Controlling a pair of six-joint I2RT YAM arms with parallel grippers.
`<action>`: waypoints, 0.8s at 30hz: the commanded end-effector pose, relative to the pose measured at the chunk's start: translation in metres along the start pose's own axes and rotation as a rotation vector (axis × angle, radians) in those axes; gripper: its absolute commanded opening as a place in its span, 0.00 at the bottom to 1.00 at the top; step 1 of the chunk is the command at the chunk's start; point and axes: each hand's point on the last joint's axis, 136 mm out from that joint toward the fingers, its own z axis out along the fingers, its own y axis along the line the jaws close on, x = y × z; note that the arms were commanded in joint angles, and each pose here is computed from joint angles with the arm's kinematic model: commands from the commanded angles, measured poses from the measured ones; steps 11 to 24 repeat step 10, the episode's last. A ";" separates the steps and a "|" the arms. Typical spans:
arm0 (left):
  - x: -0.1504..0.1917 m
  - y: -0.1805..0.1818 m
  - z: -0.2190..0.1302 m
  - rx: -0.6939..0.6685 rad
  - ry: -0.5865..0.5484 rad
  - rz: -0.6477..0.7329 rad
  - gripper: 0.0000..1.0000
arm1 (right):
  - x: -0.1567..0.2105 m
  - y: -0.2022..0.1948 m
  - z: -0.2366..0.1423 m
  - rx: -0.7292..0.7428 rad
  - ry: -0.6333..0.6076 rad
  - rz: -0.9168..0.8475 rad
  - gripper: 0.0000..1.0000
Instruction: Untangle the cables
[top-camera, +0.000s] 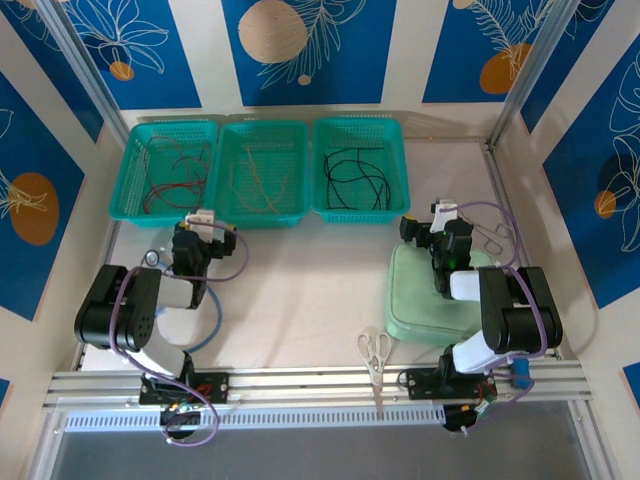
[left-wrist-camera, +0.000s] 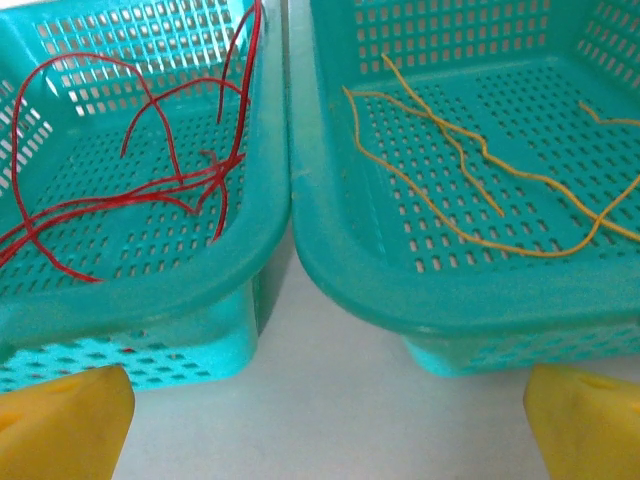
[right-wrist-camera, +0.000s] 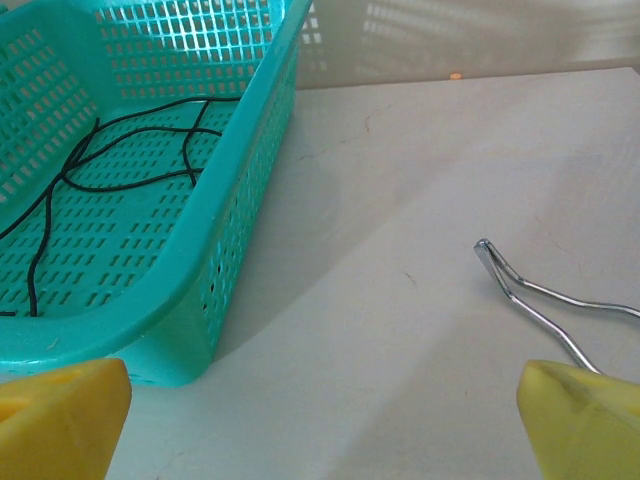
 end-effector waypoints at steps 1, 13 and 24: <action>0.001 0.006 0.000 -0.024 0.011 -0.017 0.99 | 0.010 0.002 0.002 -0.017 0.043 0.014 0.99; 0.001 0.006 0.000 -0.025 0.010 -0.018 0.99 | 0.010 0.004 0.003 -0.029 0.046 0.010 0.99; 0.001 0.006 0.000 -0.025 0.010 -0.018 0.99 | 0.010 0.004 0.003 -0.029 0.046 0.010 0.99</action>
